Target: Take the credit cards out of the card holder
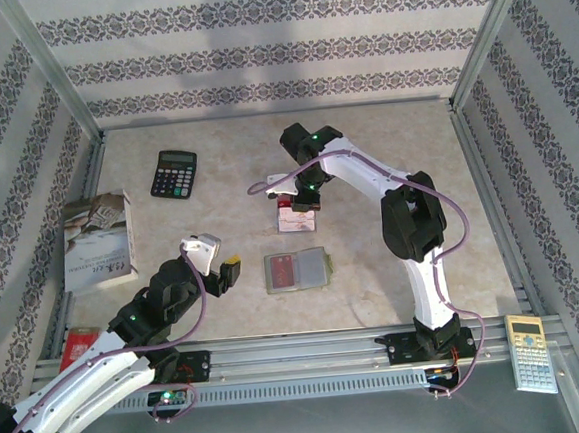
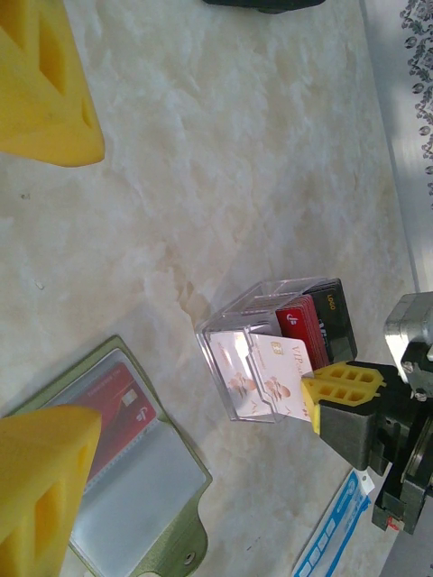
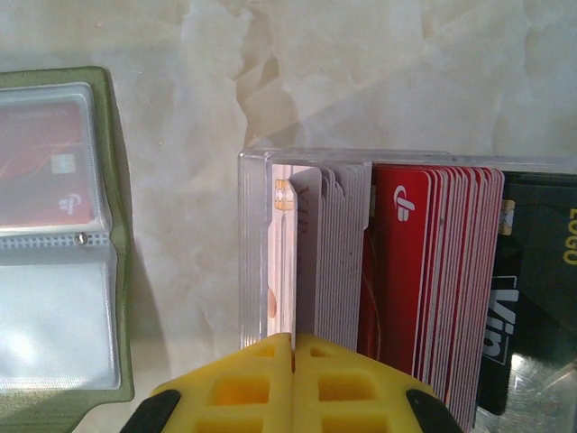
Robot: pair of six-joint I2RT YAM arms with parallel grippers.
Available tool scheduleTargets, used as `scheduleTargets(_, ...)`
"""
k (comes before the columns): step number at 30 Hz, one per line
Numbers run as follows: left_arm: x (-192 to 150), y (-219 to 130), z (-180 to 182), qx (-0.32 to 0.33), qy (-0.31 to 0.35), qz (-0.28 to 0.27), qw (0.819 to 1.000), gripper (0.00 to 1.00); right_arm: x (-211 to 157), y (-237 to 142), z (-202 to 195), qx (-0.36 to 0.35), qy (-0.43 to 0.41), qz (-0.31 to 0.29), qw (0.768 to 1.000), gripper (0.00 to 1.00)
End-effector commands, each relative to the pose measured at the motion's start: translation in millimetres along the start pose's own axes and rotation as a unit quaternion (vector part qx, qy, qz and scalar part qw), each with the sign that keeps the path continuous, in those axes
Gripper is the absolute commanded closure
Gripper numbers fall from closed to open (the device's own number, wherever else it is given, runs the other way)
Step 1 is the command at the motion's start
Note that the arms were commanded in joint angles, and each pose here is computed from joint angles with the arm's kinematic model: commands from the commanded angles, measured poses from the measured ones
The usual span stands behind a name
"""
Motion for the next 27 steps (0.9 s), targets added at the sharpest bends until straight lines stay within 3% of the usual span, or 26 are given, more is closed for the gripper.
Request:
scheduleTargets(1,9,-3,-2,-0.007,0.000,-0.013,1.000,0.29,1,4,-4,0.009,-0.004,-0.002,1.000,1.00)
scheduleTargets(27,8,-3,-2,-0.007,-0.005,-0.013,1.000,0.29,-3,21,-13,0.021,0.013,0.006,1.000,0.97)
Point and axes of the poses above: each hand's point on the last joint's axis, 136 mm out from that joint toward the fingers, its own y axis out along the fingers, its own z axis along the line the jaws close on, x = y × z, the point moved 9 cm from there along -y, back along the fingers, and after that the axes turned 1 degree about -y, right-handed, at the moved point
